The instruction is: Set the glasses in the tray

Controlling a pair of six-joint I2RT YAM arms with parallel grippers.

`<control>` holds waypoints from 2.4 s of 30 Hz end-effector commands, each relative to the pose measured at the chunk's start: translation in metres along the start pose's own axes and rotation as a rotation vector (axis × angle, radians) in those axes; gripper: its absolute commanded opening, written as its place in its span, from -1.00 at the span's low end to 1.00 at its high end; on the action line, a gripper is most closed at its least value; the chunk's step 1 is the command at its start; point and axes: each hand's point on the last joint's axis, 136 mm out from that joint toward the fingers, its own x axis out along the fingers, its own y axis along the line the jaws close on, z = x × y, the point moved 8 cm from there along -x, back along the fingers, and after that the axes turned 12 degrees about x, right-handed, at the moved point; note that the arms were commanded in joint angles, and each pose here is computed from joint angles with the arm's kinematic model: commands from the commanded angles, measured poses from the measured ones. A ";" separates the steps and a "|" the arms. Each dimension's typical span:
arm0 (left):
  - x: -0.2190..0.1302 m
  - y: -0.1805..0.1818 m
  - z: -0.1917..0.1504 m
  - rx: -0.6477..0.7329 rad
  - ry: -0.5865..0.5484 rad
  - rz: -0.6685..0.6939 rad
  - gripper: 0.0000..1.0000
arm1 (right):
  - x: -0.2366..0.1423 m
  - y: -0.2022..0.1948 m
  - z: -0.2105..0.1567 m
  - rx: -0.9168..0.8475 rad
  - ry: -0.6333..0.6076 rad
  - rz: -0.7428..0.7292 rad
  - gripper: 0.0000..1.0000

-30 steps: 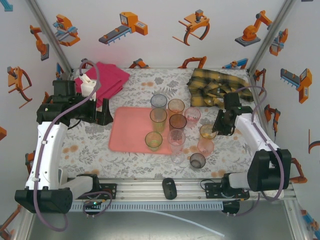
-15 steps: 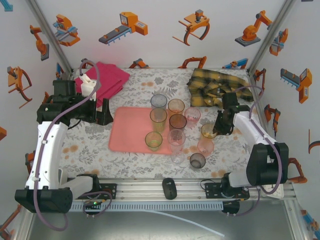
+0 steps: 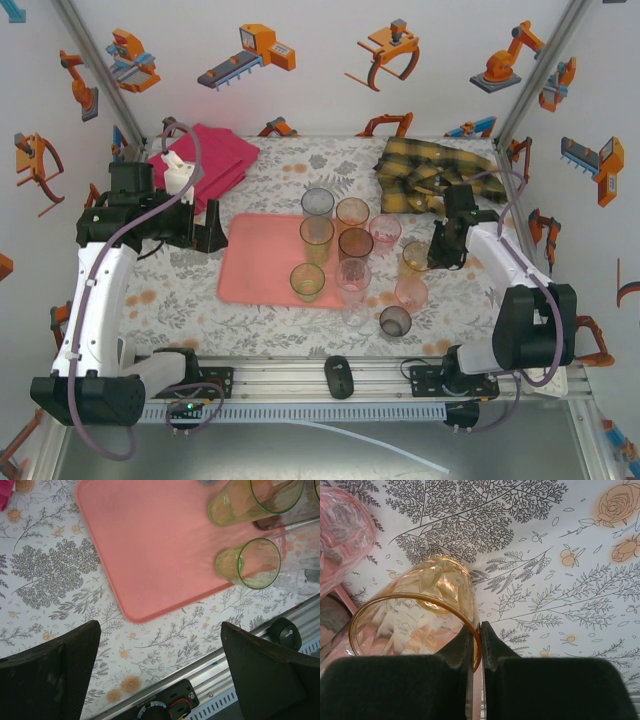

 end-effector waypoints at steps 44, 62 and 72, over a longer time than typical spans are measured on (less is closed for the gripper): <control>0.000 0.001 0.005 -0.004 -0.012 0.000 0.96 | -0.188 0.060 0.043 -0.197 -0.234 0.103 -0.94; -0.001 0.014 0.003 -0.058 0.000 0.095 0.97 | -0.218 0.230 0.010 -0.542 -0.275 0.288 -0.93; -0.018 0.032 0.002 -0.171 -0.058 0.144 0.98 | -0.200 0.295 -0.065 -0.734 -0.201 0.377 -0.92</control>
